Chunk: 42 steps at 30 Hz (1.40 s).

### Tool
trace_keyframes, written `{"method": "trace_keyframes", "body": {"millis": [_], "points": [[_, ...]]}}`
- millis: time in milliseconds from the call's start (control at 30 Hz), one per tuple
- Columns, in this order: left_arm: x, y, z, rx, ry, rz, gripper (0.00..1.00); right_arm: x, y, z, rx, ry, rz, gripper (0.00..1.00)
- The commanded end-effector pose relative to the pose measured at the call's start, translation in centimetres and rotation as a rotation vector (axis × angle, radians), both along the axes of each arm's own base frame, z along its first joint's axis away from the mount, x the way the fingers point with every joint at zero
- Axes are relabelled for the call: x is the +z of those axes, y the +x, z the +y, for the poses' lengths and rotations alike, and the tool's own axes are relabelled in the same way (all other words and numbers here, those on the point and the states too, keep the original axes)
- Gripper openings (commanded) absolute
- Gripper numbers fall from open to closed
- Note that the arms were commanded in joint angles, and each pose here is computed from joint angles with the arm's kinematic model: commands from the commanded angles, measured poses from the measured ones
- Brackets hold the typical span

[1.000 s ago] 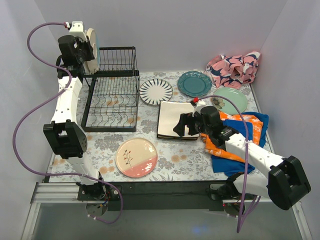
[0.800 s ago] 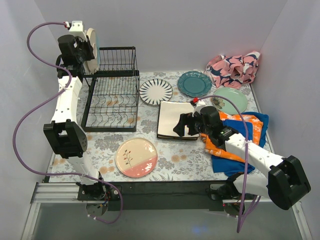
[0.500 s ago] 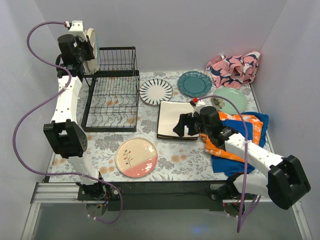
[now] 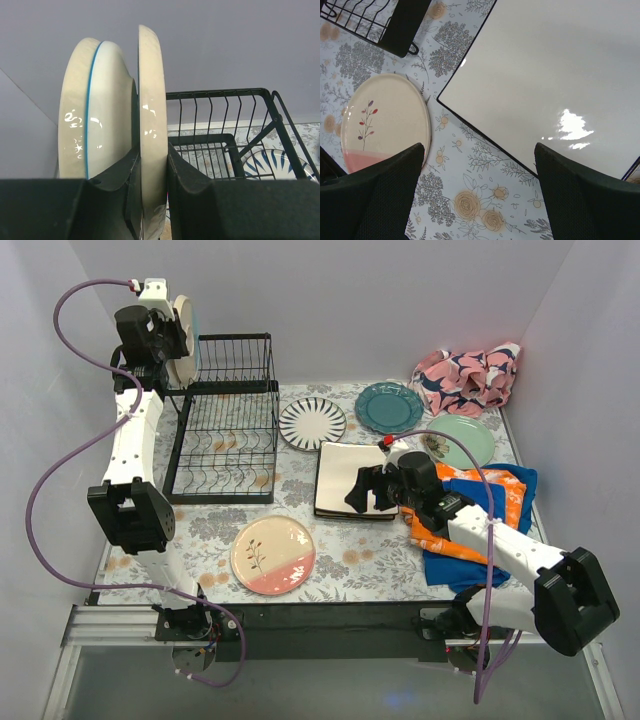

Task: Unload the plates from the dish rack
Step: Unload the plate from the dish rack.

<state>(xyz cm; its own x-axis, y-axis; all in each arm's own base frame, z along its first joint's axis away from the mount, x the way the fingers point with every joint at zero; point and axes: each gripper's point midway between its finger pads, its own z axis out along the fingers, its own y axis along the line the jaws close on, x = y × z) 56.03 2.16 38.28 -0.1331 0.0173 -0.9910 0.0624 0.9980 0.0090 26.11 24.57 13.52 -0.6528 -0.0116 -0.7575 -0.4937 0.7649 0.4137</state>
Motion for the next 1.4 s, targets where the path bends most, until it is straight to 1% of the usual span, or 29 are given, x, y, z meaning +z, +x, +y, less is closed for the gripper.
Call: {"method": "trace_keyframes", "body": {"millis": [0, 433, 667, 900, 1167, 1200, 1267, 1367], "points": [[10.1, -1.5, -2.5, -0.072, 0.047, -0.27, 0.0, 1.9, 1.2, 0.6, -0.003, 0.011, -0.061, 0.96], [10.9, -2.0, -2.4, -0.072, 0.03, -0.27, 0.0, 1.8, 1.3, 0.6, -0.014, -0.004, -0.067, 0.96], [11.3, -2.4, -1.2, -0.051, 0.026, -0.275, 0.0, 1.8, 1.4, 0.6, -0.017, -0.011, -0.069, 0.96], [11.8, -2.6, -1.5, -0.077, -0.001, -0.286, 0.0, 1.7, 1.3, 0.7, -0.014, -0.014, -0.069, 0.96], [12.8, -2.5, -1.0, -0.057, 0.032, -0.319, 0.0, 1.9, 1.4, 0.6, -0.02, -0.019, -0.075, 0.96], [12.1, -2.4, -1.1, -0.057, 0.03, -0.307, 0.0, 1.9, 1.4, 0.5, -0.022, -0.02, -0.077, 0.96], [12.6, -2.9, -1.2, -0.064, 0.033, -0.33, 0.0, 1.9, 1.4, 0.5, -0.021, -0.019, -0.078, 0.96], [12.2, -2.9, -1.7, -0.092, 0.04, -0.326, 0.0, 1.9, 1.3, 0.7, -0.016, -0.018, -0.073, 0.96]]}}
